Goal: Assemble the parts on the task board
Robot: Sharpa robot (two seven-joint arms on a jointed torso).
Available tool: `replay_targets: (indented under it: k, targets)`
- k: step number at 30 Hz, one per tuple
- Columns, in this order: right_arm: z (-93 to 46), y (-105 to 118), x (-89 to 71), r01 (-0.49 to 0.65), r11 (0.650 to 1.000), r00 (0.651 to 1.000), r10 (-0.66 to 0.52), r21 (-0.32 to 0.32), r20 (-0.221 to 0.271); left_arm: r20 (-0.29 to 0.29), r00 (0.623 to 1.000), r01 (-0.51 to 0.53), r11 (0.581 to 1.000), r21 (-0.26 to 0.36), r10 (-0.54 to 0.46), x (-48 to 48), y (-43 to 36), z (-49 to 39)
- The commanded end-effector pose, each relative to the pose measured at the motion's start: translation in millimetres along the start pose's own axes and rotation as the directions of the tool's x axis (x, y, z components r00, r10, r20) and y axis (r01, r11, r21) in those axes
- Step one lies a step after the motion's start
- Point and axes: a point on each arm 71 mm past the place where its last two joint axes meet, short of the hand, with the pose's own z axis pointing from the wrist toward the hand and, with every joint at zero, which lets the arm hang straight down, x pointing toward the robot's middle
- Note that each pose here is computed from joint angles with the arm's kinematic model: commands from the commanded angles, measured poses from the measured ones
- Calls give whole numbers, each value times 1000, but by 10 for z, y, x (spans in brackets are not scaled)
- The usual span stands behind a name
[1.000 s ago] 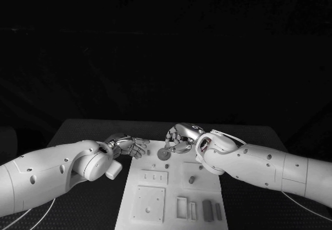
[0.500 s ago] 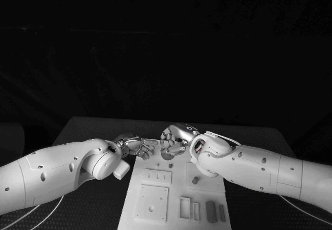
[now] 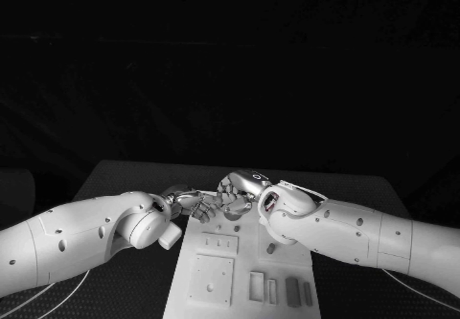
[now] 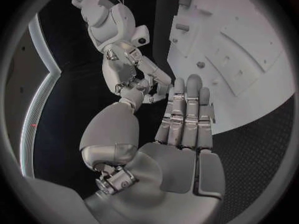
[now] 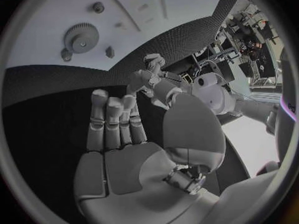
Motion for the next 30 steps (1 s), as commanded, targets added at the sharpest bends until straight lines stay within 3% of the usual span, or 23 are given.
replay_targets:
  k: [1, 18, 30]
  targets:
    - [11, 15, 2, 19, 1000, 1000, -19, -8, 3, -32, 999, -23, 1000, 2, 23, 50, -23, 2]
    - [31, 76, 24, 16, 1000, 1000, -16, -25, -2, -39, 999, -5, 1000, 9, 5, 55, -42, 7]
    - [20, 126, 34, 3, 999, 1000, -4, -41, -7, -18, 1000, -3, 1000, -6, 3, -13, -17, 11]
